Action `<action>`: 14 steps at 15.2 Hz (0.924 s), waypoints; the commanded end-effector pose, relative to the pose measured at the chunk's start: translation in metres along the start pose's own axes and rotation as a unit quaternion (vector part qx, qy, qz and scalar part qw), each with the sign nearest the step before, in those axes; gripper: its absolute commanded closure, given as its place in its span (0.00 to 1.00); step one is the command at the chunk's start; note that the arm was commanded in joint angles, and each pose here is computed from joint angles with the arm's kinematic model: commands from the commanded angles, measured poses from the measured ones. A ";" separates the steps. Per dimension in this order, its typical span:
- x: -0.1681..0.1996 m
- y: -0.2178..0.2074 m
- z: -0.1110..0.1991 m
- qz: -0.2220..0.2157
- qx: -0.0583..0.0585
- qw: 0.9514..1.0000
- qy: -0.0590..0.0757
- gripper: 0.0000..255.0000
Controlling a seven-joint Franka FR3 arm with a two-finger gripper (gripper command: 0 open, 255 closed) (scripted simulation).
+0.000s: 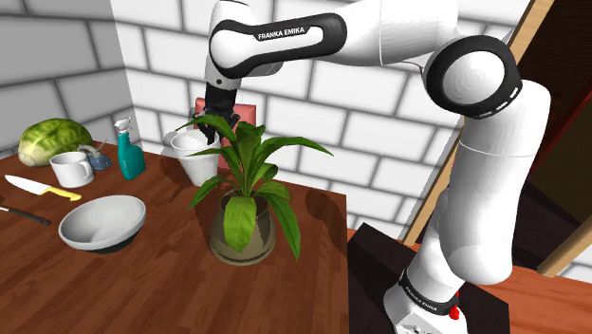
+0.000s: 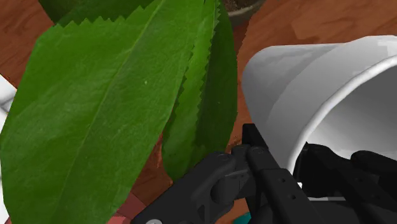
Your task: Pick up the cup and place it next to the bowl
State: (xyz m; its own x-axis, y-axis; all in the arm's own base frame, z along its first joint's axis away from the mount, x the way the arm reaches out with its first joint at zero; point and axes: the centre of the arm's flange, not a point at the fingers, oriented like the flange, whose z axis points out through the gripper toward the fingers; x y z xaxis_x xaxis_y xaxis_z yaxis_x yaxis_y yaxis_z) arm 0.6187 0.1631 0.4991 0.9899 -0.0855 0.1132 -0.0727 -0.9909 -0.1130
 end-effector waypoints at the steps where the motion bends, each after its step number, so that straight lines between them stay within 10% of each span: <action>1: 0.015 -0.024 0.000 0.001 0.000 1.000 0.000 1.00; 14: 0.048 -0.090 0.049 0.001 0.000 1.000 0.000 1.00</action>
State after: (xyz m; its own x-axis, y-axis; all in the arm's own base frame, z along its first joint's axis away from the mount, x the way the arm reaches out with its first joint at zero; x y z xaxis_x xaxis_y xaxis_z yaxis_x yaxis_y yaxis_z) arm 0.6783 0.2528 0.4718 0.9898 -0.0868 0.1126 -0.0739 -0.9908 -0.1134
